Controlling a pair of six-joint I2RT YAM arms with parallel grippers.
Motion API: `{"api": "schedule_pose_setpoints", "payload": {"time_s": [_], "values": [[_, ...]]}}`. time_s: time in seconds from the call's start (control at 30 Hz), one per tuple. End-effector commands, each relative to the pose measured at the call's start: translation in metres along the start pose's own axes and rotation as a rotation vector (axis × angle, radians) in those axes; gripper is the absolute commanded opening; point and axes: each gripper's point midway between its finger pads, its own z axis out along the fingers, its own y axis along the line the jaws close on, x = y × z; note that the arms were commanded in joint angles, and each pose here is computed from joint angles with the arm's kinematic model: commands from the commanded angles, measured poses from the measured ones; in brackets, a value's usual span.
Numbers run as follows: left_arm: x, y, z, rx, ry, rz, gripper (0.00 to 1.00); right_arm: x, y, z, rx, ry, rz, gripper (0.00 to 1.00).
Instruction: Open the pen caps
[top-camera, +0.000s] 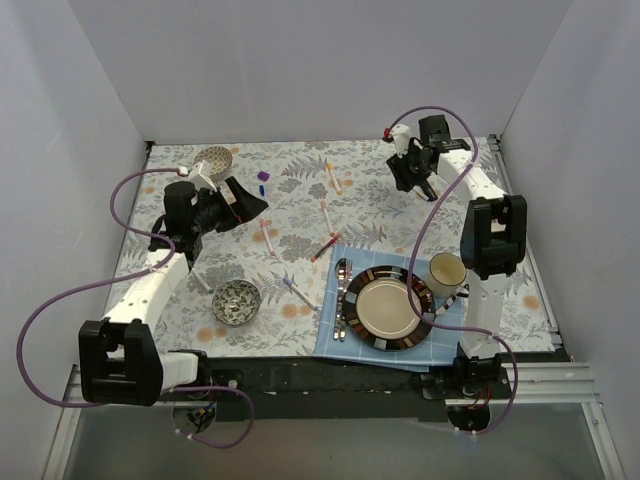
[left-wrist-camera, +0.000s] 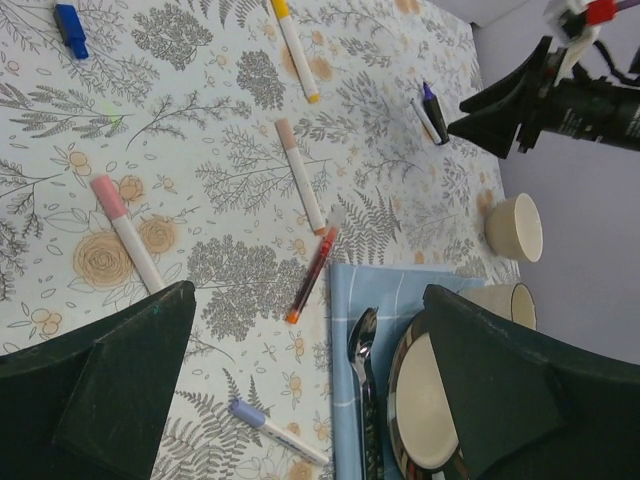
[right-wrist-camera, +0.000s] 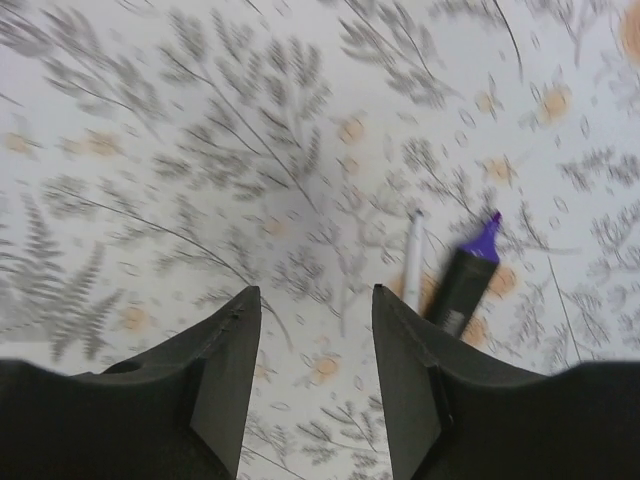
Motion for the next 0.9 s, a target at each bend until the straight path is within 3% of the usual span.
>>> {"api": "schedule_pose_setpoints", "payload": {"time_s": [0.0, 0.2, 0.4, 0.63, 0.87], "values": [[0.01, -0.004, -0.02, -0.002, 0.006, 0.045, 0.98, -0.078, 0.077, -0.021, -0.306, -0.237, 0.045, 0.56], [0.006, 0.013, -0.043, -0.118, -0.095, 0.123, 0.98, -0.121, 0.107, 0.029, -0.289, -0.189, 0.295, 0.63], [0.006, 0.023, -0.046, -0.167, -0.107, 0.138, 0.98, -0.144, 0.094, 0.071, -0.081, -0.218, 0.245, 0.7], [0.007, 0.027, -0.044, -0.177, -0.095, 0.136, 0.98, -0.128, 0.085, 0.116, 0.03, -0.187, 0.183, 0.67], [0.008, 0.028, -0.043, -0.179, -0.089, 0.135, 0.98, -0.119, 0.087, 0.134, 0.021, -0.178, 0.174, 0.54]]}}
